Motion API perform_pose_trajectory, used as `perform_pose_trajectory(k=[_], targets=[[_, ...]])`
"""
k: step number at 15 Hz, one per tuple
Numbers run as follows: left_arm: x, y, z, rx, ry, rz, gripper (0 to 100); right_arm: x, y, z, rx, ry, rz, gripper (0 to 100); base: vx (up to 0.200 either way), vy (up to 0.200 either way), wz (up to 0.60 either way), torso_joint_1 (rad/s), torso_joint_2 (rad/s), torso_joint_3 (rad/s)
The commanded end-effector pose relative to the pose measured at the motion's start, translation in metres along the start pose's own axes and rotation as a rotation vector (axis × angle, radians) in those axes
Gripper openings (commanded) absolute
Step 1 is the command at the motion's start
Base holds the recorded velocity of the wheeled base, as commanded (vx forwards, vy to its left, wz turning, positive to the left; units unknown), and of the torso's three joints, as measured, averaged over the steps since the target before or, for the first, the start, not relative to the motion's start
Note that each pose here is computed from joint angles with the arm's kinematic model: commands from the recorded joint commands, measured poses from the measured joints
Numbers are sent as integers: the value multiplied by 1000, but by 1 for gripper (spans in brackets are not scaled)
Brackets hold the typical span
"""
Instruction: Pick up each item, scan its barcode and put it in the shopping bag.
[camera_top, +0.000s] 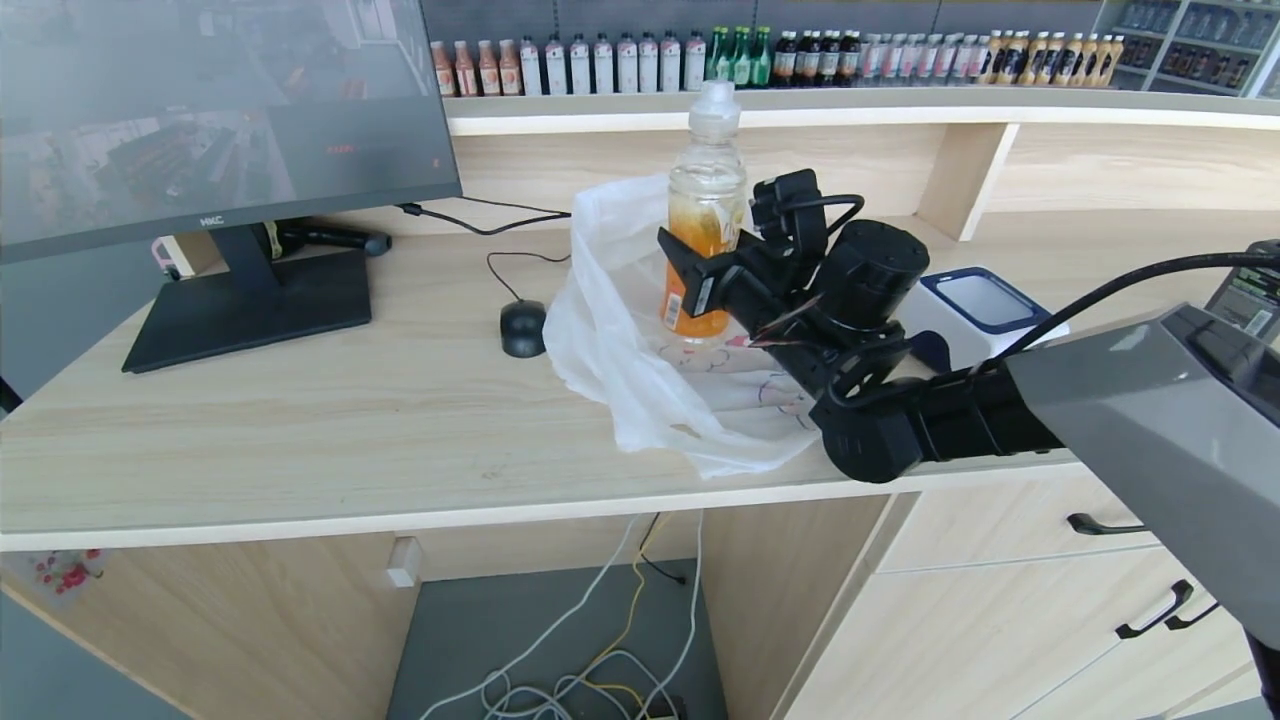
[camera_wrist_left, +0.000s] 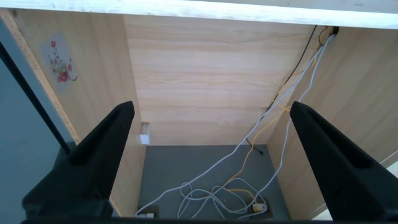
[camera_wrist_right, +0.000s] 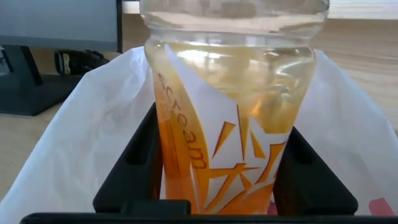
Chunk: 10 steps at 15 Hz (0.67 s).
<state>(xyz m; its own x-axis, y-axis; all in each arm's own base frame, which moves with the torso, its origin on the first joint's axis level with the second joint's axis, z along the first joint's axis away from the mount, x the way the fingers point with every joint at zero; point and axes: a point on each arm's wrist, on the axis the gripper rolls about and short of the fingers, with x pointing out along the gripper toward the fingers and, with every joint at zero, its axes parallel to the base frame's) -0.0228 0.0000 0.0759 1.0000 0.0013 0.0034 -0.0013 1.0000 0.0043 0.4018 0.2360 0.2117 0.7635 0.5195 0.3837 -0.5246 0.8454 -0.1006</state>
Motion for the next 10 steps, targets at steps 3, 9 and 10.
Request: perform_pose_trajectory(k=[3,9,10], targets=[[0,0,0,0,0,0,100,-1,-4,1,-3,0,-7,0,0,0,0,0,0,0],[0,0,0,0,-1,0,100,-8,-2,31,-5,-81,7,100,0,0,0,0,0,0],[0,0,0,0,-1,0,100,-14,0,41,-3,-85,10,100,0,0,0,0,0,0]])
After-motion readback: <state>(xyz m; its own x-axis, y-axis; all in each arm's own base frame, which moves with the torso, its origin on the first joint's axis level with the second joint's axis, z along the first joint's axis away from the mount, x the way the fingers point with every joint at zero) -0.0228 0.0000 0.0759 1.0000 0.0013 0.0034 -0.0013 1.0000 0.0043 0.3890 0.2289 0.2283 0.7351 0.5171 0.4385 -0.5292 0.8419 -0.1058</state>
